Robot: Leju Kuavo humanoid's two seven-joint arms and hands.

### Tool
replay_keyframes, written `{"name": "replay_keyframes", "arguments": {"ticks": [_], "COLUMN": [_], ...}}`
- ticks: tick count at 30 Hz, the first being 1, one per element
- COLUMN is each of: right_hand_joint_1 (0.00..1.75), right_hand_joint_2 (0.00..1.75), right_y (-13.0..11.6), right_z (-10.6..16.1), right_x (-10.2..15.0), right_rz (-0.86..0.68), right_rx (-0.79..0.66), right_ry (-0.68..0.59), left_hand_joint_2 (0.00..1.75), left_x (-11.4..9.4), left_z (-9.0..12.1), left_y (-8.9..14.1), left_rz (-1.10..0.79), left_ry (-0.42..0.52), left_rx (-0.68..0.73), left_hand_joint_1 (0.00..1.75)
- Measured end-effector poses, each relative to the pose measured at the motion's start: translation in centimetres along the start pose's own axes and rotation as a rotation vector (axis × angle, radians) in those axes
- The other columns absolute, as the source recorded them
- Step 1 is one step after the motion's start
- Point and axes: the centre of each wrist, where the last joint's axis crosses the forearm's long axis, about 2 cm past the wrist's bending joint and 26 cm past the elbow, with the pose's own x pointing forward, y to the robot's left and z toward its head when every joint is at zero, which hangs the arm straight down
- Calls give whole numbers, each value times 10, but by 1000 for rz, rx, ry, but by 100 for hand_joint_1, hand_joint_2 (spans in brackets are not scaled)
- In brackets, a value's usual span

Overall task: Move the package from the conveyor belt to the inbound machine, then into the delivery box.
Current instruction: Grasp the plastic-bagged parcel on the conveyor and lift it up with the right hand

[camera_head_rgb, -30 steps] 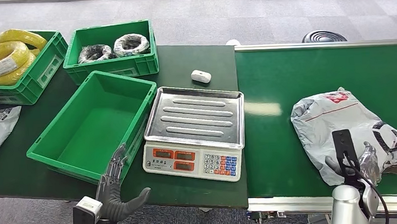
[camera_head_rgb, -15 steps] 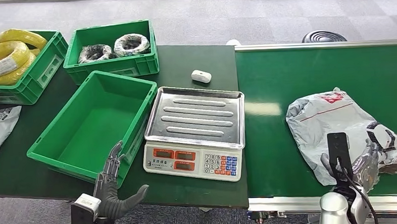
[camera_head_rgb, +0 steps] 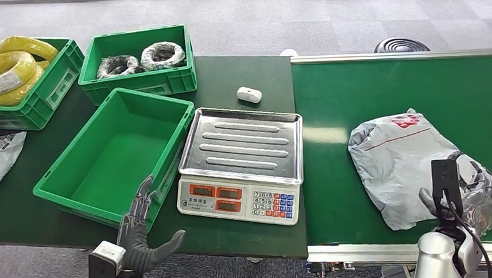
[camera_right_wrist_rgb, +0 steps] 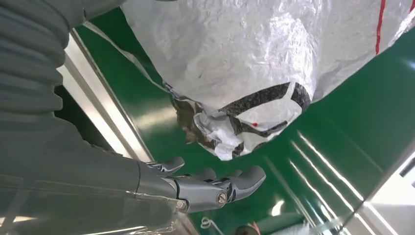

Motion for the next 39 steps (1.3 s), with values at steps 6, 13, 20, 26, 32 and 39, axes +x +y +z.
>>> {"name": "replay_keyframes", "arguments": {"ticks": [6, 13, 20, 26, 32, 39], "right_hand_joint_1": [0, 0, 0, 0, 39, 175], "right_hand_joint_2": [175, 175, 175, 175, 175, 175], "right_y": [-1, 8, 15, 20, 24, 29], "right_z": [-27, -43, -55, -59, -58, -54], "right_x": [-7, -7, 0, 6, 10, 13], "right_rz": [-29, 2, 64, 80, 90, 69], "right_rx": [63, 194, 289, 332, 352, 365], "right_ry": [4, 85, 114, 90, 68, 39], "left_hand_joint_2": [175, 175, 175, 175, 175, 175], "left_x": [-1, -1, -1, -1, -1, -1], "left_z": [-4, -4, -6, -4, -3, -1], "left_y": [-1, 0, 1, 2, 3, 3], "left_rz": [5, 4, 1, -6, -12, -20], "left_ry": [-7, -6, -9, -4, -1, 3], "left_rx": [-12, -16, -17, -11, -2, 11], "left_hand_joint_1": [0, 0, 0, 0, 0, 0]}}
